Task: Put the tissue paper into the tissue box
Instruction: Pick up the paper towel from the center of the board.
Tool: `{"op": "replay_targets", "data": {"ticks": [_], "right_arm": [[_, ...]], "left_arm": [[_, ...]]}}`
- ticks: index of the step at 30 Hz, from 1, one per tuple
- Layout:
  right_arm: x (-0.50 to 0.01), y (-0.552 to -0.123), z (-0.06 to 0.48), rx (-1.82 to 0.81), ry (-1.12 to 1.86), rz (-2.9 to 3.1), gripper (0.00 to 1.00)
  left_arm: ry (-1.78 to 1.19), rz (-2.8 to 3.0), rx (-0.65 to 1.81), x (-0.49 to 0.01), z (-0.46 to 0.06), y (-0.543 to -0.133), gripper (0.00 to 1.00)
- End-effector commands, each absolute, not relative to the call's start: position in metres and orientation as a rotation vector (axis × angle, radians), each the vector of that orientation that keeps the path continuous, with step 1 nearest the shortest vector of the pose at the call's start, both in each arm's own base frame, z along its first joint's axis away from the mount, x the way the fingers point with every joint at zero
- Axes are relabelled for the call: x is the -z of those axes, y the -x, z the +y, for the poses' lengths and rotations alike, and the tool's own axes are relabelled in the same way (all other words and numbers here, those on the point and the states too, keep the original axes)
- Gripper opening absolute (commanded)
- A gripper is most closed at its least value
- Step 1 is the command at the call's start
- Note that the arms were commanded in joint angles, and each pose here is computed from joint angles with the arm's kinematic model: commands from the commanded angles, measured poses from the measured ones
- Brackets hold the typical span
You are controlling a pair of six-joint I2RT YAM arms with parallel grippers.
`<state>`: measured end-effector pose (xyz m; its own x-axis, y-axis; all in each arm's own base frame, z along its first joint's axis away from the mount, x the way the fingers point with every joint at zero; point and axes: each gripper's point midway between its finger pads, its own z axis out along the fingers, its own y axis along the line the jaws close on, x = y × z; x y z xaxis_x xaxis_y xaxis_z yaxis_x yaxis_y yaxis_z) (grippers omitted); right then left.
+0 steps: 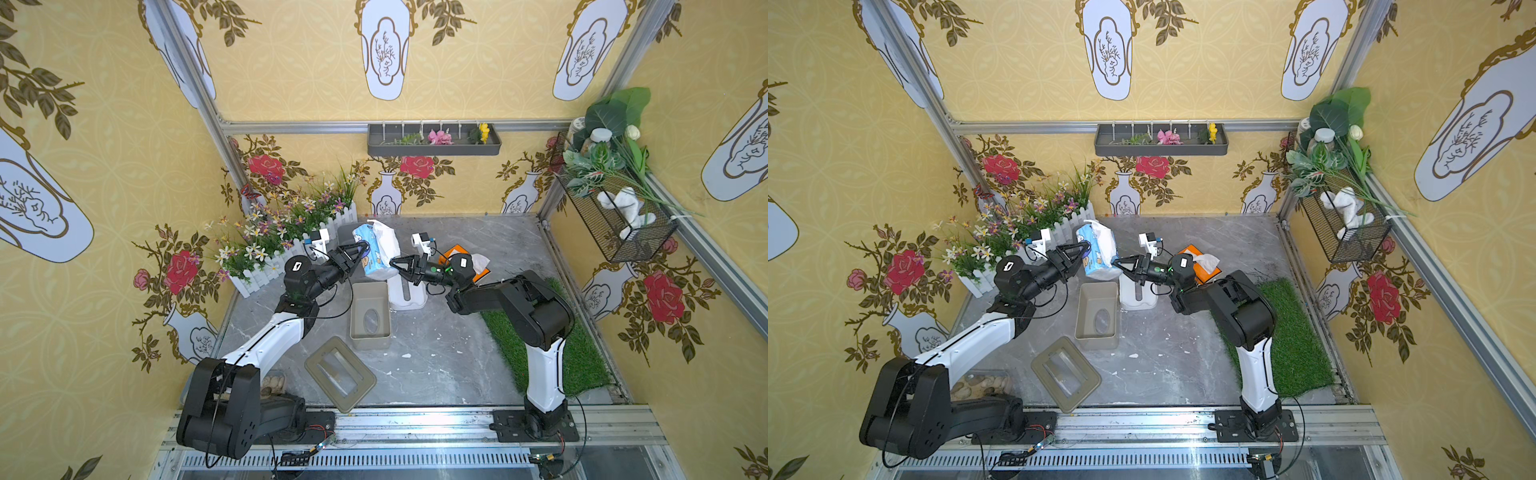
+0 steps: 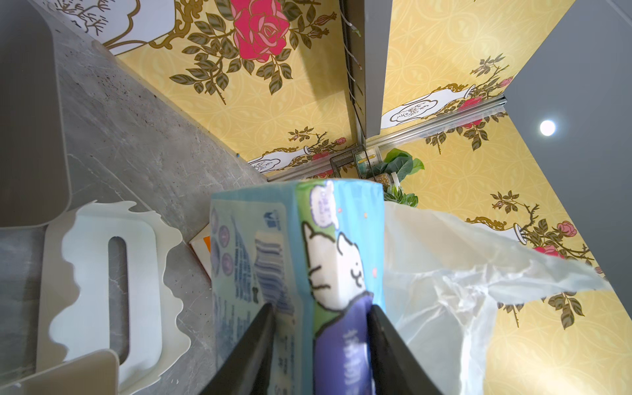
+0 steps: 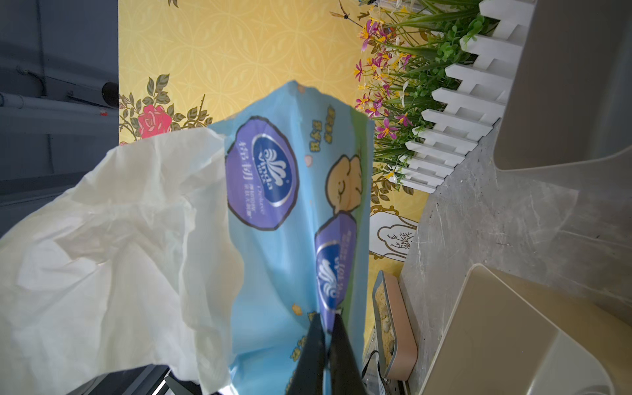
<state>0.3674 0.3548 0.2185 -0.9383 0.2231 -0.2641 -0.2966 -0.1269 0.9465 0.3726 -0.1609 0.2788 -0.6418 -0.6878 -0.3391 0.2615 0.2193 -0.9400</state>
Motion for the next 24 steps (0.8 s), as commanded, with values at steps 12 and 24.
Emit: {"op": "replay_targets", "data": {"ticks": [12,24], "right_arm": [[-0.219,-0.361,0.358,-2.140,0.116,1.767,0.15],[-0.193,-0.377,0.316,-2.027,0.007,1.802,0.60]], "left_arm": [[0.350,1.686,1.557,-0.286,-0.164,-0.369,0.07],[0.318,1.767,1.482,-0.291,-0.164,-0.357,0.00]]}}
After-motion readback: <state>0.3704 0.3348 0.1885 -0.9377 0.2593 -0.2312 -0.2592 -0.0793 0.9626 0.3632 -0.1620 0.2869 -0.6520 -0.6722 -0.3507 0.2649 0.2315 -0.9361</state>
